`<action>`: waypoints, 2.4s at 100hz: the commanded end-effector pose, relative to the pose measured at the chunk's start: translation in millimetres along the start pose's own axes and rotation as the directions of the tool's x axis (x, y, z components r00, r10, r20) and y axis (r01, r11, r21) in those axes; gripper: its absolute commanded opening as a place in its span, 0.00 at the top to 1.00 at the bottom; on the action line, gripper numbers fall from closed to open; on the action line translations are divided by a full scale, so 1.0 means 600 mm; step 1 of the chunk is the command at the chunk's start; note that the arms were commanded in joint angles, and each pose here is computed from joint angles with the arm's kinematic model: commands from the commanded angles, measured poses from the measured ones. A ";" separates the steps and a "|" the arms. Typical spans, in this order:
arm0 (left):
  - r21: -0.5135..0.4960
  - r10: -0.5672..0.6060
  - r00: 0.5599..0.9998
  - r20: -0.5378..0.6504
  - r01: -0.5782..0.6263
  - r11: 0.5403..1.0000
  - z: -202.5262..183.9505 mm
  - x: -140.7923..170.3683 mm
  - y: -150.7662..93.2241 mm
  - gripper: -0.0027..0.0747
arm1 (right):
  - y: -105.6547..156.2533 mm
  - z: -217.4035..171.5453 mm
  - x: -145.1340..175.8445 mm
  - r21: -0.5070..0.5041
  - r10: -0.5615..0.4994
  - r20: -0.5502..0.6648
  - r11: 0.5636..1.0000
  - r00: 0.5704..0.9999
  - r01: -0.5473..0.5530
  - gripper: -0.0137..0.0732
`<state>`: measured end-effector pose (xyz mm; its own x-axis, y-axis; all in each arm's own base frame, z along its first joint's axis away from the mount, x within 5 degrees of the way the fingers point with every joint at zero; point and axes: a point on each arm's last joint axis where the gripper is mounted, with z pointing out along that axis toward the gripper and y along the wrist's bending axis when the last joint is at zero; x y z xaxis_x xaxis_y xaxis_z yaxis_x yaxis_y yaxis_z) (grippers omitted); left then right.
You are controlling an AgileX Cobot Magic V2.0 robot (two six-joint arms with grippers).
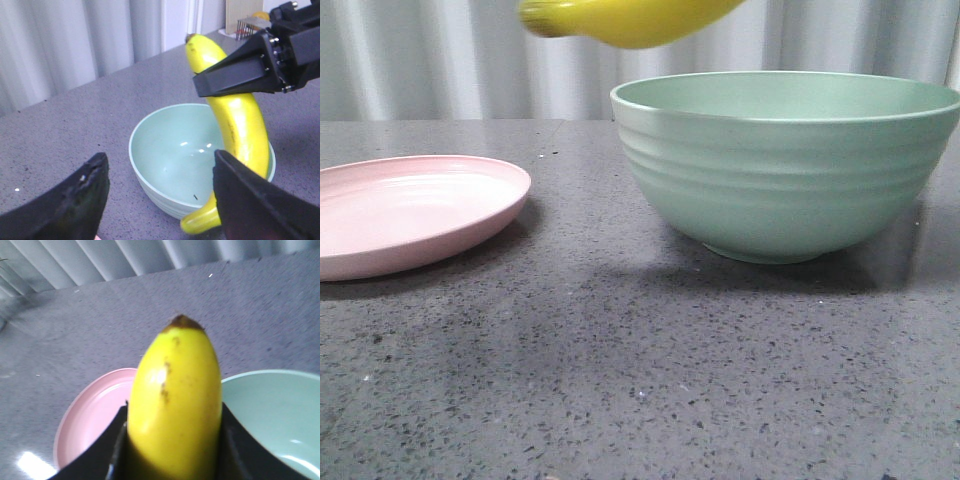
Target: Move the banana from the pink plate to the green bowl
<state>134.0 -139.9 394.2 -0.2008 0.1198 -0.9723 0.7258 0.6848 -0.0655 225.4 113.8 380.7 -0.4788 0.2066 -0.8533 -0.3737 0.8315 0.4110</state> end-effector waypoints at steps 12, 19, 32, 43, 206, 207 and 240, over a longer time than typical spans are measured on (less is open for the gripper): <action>-0.004 -0.004 0.992 0.125 0.004 1.000 -0.020 -0.035 0.000 0.42 | -0.008 -0.025 -0.036 0.070 -0.146 0.114 0.988 0.983 0.138 0.93; -0.004 -0.004 0.992 0.123 0.005 1.000 -0.019 -0.034 0.000 0.42 | -0.014 -0.023 -0.037 0.091 -0.167 0.110 0.983 0.980 0.157 0.93; -0.004 -0.004 0.992 0.123 0.005 1.000 -0.019 -0.034 0.000 0.42 | -0.033 -0.015 -0.039 0.139 -0.182 0.097 0.976 0.979 0.168 0.93; -0.004 -0.004 0.992 0.123 0.005 1.000 -0.019 -0.034 0.000 0.42 | -0.052 0.001 -0.037 0.174 -0.177 0.072 0.971 0.982 0.163 0.93; -0.004 -0.005 0.986 0.167 0.005 1.000 -0.055 -0.018 0.000 0.99 | -0.033 -0.077 -0.044 0.208 -0.310 0.068 0.934 0.948 0.291 0.92; -0.004 -0.005 0.985 0.172 0.005 1.000 -0.056 -0.017 0.000 0.99 | -0.032 -0.084 -0.044 0.209 -0.315 0.079 0.933 0.946 0.293 0.92; -0.009 -0.003 0.960 0.280 0.006 1.000 -0.122 0.044 0.002 0.99 | -0.043 -0.187 0.054 0.231 -0.363 0.278 0.924 0.890 0.305 0.92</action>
<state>89.1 -92.3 375.7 -0.0910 0.0069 -0.9958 0.7213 0.6899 -0.0612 146.0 48.9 370.9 -0.2265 0.0025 -0.9740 -0.3188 0.9447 0.0766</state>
